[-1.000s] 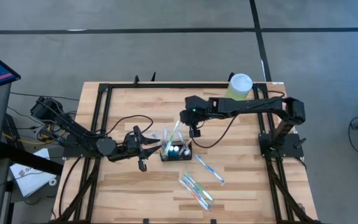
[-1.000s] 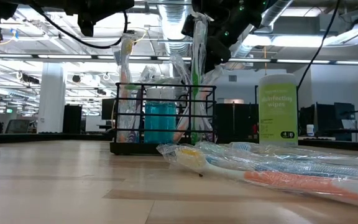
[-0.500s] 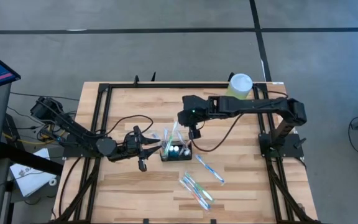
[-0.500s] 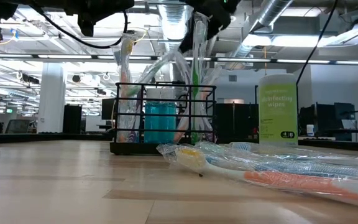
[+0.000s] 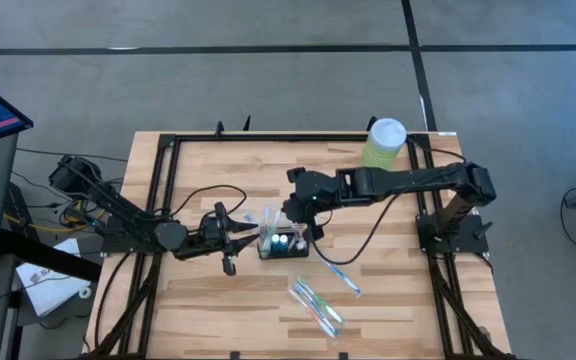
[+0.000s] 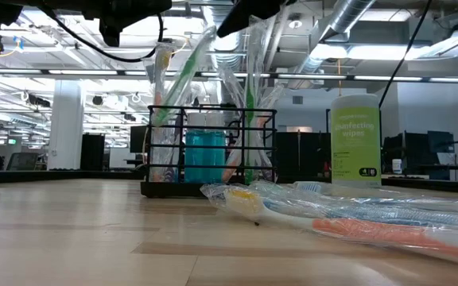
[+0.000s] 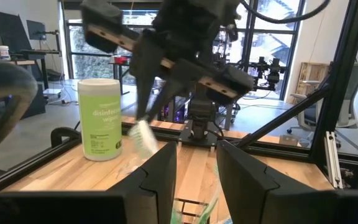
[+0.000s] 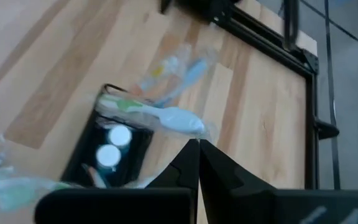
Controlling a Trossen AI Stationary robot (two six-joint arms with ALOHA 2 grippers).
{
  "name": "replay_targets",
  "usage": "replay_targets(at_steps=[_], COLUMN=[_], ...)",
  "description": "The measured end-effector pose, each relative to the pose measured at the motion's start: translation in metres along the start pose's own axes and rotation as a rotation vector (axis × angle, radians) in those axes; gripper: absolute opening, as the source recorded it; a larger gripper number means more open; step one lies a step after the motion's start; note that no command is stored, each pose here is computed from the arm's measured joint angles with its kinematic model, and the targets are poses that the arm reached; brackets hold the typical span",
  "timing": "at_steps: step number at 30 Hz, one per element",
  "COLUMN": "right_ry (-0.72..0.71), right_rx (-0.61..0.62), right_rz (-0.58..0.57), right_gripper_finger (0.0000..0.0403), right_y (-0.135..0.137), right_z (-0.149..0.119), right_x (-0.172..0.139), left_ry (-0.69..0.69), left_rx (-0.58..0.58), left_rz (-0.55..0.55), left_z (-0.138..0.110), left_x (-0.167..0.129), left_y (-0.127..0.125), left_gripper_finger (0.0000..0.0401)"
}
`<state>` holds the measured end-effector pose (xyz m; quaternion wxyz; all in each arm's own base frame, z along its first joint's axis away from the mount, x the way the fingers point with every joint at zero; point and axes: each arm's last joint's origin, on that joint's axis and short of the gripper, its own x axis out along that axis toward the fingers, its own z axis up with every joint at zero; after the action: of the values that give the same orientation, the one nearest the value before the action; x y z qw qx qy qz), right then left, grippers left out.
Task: Pick & Place toothbrushing station
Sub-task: Put the green toothbrush into the mesh
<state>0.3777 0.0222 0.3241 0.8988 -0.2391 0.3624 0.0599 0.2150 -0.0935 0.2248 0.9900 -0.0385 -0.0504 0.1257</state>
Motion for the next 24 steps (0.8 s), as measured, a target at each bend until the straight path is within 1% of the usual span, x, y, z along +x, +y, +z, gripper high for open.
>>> replay_targets(at_steps=[8,12,16,24], right_ry=[-0.042,-0.044,-0.005,0.013], right_rx=[-0.026,-0.069,-0.065,-0.048], right_rz=[0.018,0.006,-0.071,-0.095], right_gripper_finger=[0.0,0.0,0.0,0.0], right_y=[0.015,0.02,0.012,-0.002], right_z=[0.01,0.013,0.009,0.002], right_x=[-0.002,-0.003,-0.002,0.0], left_ry=[0.0,0.0,0.0,0.0], left_rx=[0.0,0.0,0.0,0.0], left_rz=[0.001,0.001,0.001,0.0], left_z=[0.0,0.0,0.0,0.0], left_x=[0.0,0.0,0.0,0.0], left_y=[0.0,0.0,0.0,0.0], left_gripper_finger=[0.0108,0.0108,0.0108,0.0108])
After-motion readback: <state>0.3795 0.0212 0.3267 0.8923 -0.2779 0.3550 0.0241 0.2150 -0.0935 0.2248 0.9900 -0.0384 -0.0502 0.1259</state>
